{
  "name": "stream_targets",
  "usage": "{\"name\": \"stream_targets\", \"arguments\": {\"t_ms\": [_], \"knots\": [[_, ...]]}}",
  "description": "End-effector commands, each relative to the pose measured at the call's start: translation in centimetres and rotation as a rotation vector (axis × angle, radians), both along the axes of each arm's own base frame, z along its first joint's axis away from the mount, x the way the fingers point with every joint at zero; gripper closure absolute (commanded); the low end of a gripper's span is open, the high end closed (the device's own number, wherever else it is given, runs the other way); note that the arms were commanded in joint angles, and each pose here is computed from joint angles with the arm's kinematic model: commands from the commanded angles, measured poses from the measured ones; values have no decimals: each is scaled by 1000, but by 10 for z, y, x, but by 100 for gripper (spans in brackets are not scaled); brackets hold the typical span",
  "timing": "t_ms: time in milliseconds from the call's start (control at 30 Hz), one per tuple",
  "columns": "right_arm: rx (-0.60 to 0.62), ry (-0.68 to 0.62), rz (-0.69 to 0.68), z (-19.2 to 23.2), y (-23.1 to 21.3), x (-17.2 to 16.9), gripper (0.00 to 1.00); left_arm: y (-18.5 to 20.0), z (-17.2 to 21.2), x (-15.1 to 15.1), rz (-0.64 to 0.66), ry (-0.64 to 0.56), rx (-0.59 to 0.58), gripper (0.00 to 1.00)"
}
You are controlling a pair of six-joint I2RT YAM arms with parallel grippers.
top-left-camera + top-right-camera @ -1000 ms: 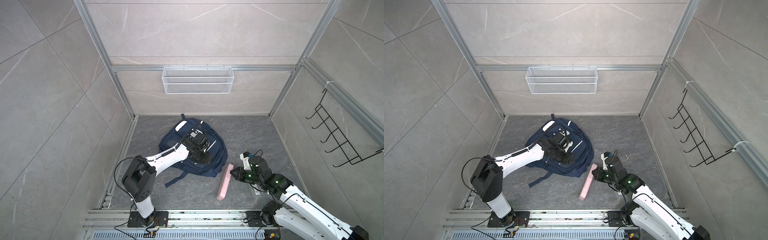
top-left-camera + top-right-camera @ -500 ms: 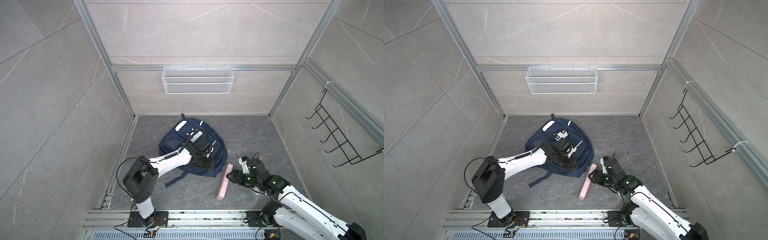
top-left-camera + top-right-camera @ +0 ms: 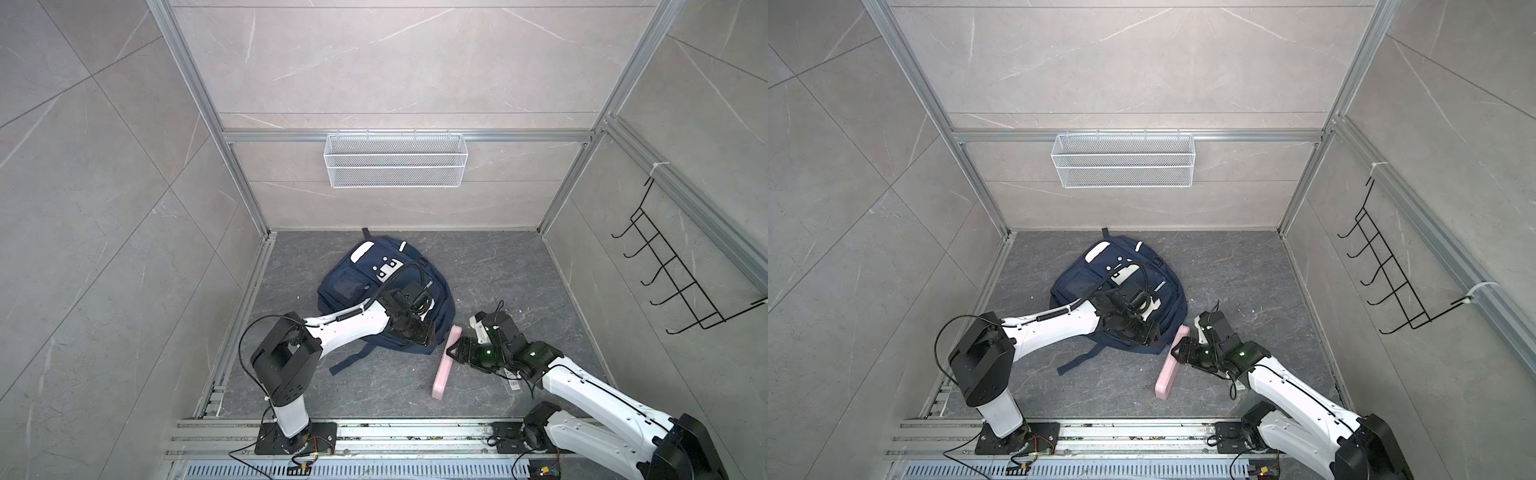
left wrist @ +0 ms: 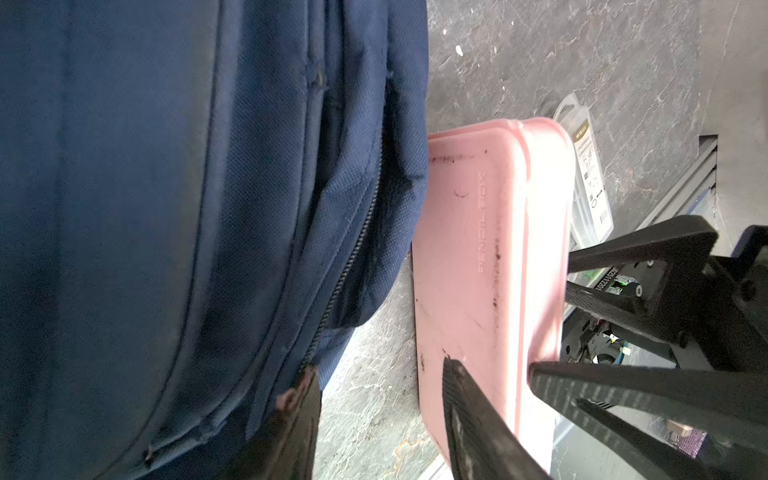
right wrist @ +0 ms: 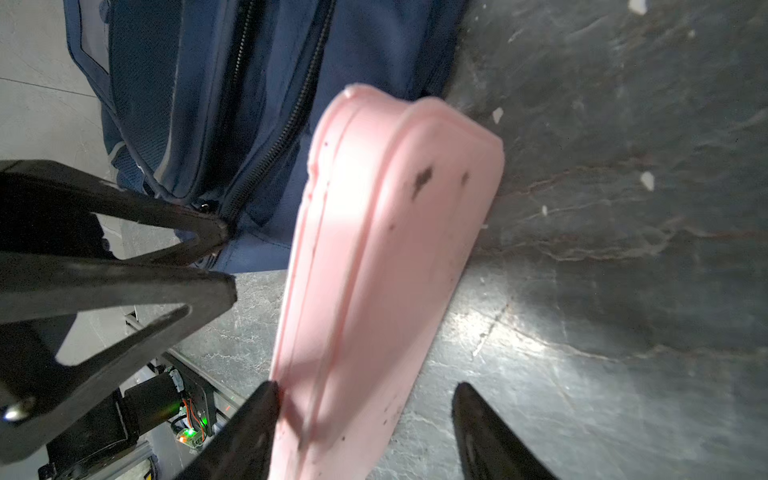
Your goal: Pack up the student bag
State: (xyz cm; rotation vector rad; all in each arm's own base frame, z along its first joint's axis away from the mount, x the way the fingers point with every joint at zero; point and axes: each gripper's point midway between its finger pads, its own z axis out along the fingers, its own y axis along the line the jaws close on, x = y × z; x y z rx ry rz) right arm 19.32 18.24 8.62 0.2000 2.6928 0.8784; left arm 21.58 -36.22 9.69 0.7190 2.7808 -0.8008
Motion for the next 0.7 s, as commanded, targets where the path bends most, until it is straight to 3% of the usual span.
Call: {"name": "stream_targets", "arguments": {"t_ms": [0,267,667], "knots": [[-3,-1,-19,6,-2,1,32,-14,4,-7,-20,9,-35,50],[34,-8,-14,15,3,1,32,-31,-3,-18,-51,30,-43,50],[-5,25,-32,-1,-4,-3,35,-43,-3,-28,-81,35,-46,50]]}}
